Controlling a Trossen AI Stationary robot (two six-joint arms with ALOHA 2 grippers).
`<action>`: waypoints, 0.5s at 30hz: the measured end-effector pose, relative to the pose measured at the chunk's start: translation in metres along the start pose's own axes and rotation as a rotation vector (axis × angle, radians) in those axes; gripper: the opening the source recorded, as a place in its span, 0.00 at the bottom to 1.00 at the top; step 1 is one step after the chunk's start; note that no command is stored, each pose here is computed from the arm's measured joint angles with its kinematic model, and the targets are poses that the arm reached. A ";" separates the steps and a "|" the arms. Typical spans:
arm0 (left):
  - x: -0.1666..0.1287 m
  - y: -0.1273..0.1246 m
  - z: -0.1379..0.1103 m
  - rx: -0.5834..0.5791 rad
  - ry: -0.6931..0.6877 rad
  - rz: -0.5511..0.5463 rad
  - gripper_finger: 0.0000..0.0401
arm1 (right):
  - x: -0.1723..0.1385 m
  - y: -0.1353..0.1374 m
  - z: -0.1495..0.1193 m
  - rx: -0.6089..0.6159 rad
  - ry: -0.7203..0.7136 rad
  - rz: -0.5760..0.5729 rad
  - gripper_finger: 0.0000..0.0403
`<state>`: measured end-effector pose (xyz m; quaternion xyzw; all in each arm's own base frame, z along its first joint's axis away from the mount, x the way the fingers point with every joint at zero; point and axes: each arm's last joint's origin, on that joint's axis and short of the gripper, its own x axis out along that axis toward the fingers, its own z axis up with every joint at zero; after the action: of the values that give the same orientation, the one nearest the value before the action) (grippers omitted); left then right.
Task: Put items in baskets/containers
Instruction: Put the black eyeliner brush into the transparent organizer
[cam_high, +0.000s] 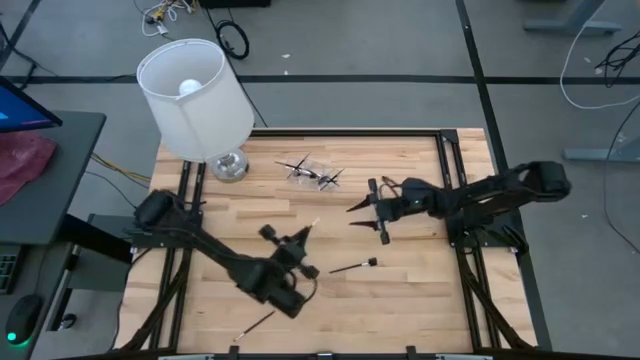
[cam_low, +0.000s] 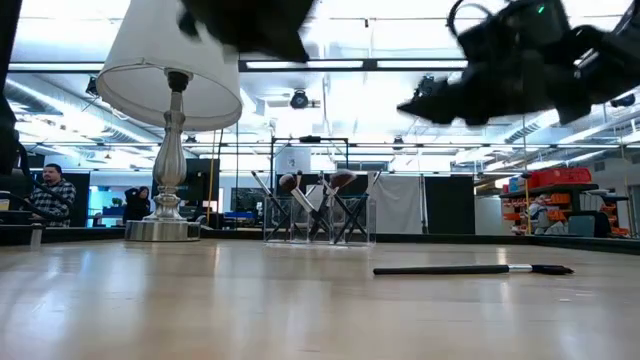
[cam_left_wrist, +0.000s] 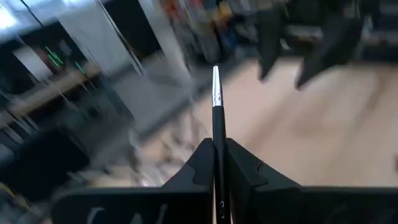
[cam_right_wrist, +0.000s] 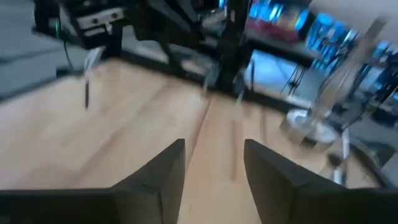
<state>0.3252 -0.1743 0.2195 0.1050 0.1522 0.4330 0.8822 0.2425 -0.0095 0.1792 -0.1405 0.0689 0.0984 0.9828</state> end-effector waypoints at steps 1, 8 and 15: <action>-0.006 0.005 0.005 0.004 -0.047 0.020 0.04 | -0.003 -0.001 0.006 0.007 -0.029 -0.008 0.42; 0.010 0.007 0.012 -0.082 -0.078 0.087 0.04 | -0.013 -0.008 0.042 0.107 -0.377 -0.008 0.42; 0.022 0.001 0.012 -0.086 -0.046 0.084 0.04 | 0.001 -0.005 0.025 0.309 -0.334 0.062 0.42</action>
<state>0.3413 -0.1569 0.2271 0.0833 0.1083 0.4733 0.8703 0.2471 -0.0064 0.2040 0.0322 -0.0762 0.1389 0.9868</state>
